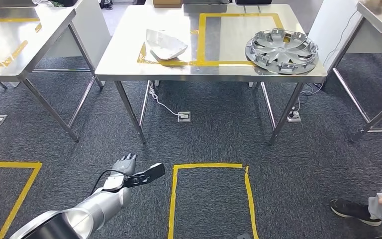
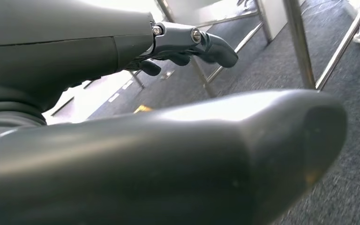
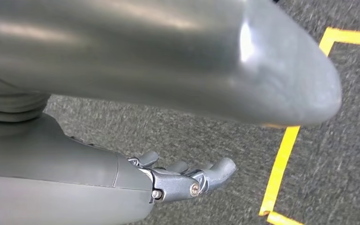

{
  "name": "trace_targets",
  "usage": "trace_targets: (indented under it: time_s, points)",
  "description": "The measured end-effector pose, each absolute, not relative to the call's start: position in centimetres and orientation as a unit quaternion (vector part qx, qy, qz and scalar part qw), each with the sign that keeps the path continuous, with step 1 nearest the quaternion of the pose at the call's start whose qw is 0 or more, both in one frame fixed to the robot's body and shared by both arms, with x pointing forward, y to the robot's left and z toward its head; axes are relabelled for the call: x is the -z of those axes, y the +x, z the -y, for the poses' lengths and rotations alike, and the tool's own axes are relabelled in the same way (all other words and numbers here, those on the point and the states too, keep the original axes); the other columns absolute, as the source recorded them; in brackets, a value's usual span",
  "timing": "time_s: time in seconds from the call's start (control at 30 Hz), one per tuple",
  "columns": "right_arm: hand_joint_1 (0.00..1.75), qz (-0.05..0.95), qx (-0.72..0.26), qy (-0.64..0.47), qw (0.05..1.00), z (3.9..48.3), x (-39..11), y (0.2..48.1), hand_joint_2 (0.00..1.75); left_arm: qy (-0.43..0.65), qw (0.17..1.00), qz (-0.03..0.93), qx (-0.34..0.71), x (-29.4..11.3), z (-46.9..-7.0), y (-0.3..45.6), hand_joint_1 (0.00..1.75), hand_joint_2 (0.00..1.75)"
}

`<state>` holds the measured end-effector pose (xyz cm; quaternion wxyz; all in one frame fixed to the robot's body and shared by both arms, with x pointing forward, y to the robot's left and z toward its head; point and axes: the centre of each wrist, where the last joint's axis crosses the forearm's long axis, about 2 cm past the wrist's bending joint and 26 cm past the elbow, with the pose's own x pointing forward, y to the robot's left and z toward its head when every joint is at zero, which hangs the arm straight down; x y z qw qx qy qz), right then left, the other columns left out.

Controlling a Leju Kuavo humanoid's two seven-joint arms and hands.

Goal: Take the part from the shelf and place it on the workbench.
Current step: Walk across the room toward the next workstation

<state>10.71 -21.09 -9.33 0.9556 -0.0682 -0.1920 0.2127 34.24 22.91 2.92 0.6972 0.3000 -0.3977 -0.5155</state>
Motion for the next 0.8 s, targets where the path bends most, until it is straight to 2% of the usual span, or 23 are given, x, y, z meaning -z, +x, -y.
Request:
trace_targets:
  time_s: [0.3, 0.8]
  points:
    - [0.0, 0.191, -0.204, -0.066, 0.958, 21.2, 9.4, 10.3, 0.0, 0.281, 0.73, 0.365, 0.505, -0.8, -23.5, 31.9, 0.0, 0.0]
    - [0.0, 0.188, -0.196, -0.066, 0.96, 21.3, 9.5, 10.3, 0.0, 0.276, 0.76, 0.345, 0.476, 0.4, -23.9, 30.5, 0.0, 0.0]
